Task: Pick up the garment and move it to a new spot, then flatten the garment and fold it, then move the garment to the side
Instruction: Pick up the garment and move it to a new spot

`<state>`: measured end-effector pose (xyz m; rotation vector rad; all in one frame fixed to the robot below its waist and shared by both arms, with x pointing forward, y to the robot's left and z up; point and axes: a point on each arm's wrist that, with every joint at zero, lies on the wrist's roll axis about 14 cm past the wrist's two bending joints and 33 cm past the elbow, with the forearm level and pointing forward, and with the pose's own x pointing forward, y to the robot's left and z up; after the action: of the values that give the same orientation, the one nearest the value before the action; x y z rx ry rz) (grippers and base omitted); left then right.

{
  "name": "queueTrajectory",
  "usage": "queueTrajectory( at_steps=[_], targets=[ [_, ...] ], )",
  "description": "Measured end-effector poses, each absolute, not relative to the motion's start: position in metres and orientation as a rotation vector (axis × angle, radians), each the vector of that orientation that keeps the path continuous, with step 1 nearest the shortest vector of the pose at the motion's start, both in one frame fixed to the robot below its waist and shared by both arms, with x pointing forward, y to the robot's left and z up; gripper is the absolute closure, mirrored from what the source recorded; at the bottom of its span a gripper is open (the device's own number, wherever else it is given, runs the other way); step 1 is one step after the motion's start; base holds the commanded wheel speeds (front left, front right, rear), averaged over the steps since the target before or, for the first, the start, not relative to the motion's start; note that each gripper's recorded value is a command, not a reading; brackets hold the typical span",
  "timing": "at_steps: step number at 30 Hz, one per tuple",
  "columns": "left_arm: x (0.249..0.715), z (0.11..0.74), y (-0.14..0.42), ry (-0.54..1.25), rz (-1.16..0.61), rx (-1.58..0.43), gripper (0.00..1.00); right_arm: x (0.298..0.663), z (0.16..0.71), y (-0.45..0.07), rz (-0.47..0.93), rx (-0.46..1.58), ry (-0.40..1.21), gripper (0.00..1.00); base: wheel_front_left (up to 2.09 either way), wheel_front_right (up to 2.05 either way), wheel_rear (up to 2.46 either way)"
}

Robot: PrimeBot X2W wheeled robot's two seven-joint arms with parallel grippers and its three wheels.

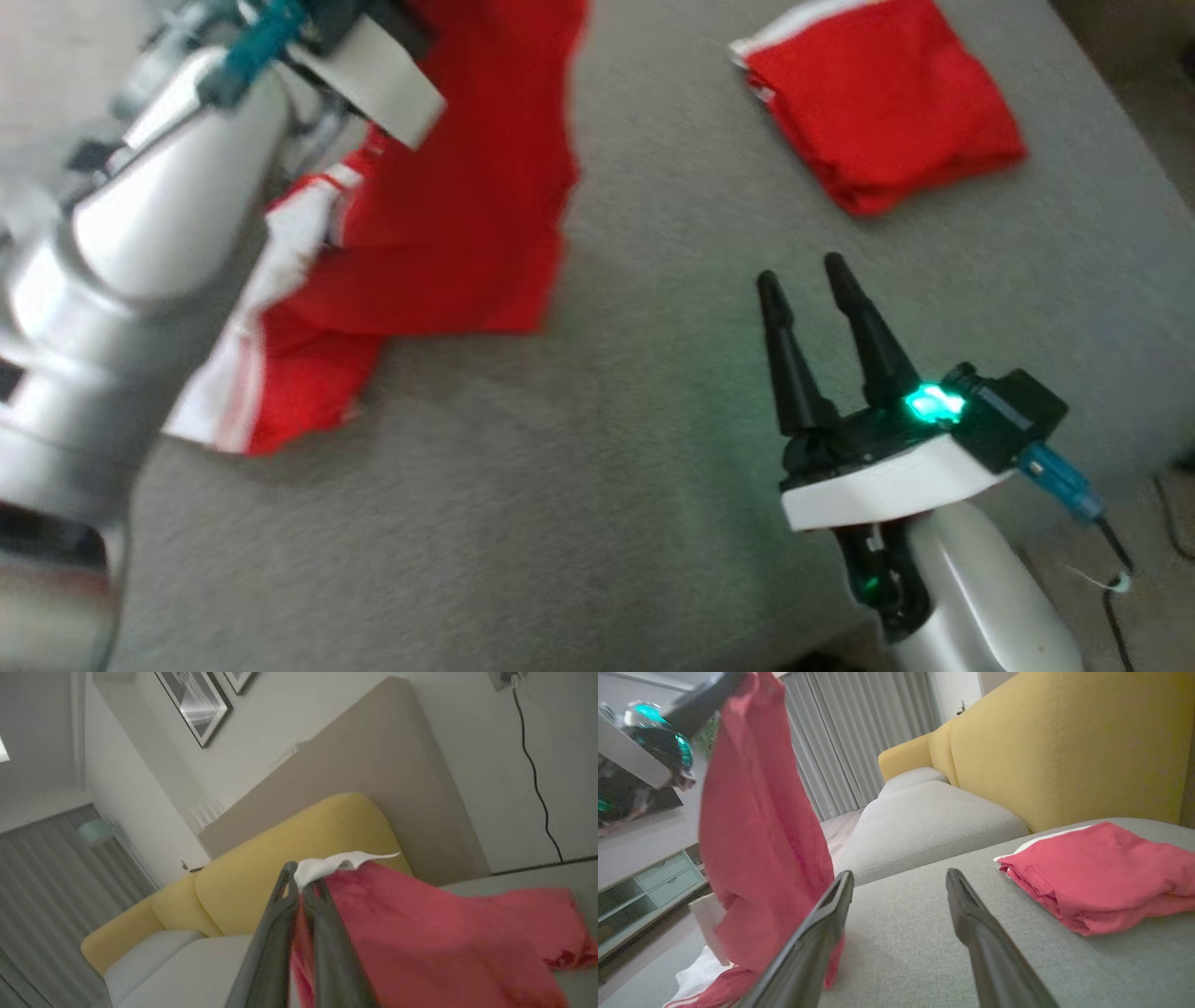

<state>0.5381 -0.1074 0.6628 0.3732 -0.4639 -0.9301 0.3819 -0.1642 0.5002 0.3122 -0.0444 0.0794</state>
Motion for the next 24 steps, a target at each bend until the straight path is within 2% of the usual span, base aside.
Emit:
queueTrajectory(
  at_steps=[1,2,3,4,9,14,24],
  targets=[
    [0.548,0.65,-0.111,-0.425,-0.935,0.392,1.0,0.381,0.5,-0.166,0.072,0.313,-0.043,0.0,0.0,0.0,0.0],
    [0.557,0.638,-0.115,-0.394,-0.94,0.413,0.61,0.379,0.499,-0.167,0.065,0.314,-0.038,0.0,0.0,0.0,0.0],
    [0.566,0.63,-0.118,-0.375,-0.939,0.42,0.04,0.378,0.497,-0.169,0.059,0.313,-0.032,0.0,0.0,0.0,0.0],
    [0.575,0.624,-0.121,-0.358,-0.936,0.423,0.0,0.377,0.494,-0.17,0.052,0.315,-0.024,0.0,0.0,0.0,0.0],
    [0.608,0.597,-0.131,-0.285,-0.918,0.379,0.0,0.376,0.478,-0.176,0.024,0.309,0.026,0.0,0.0,0.0,0.0],
    [0.603,0.58,-0.138,-0.262,-0.94,0.33,0.0,0.384,0.474,-0.172,0.038,0.307,0.036,0.0,0.0,0.0,0.0],
    [0.607,0.581,-0.065,-0.214,-0.776,0.254,0.0,0.403,0.477,-0.161,0.093,0.279,0.015,0.0,0.0,0.0,0.0]
  ],
)
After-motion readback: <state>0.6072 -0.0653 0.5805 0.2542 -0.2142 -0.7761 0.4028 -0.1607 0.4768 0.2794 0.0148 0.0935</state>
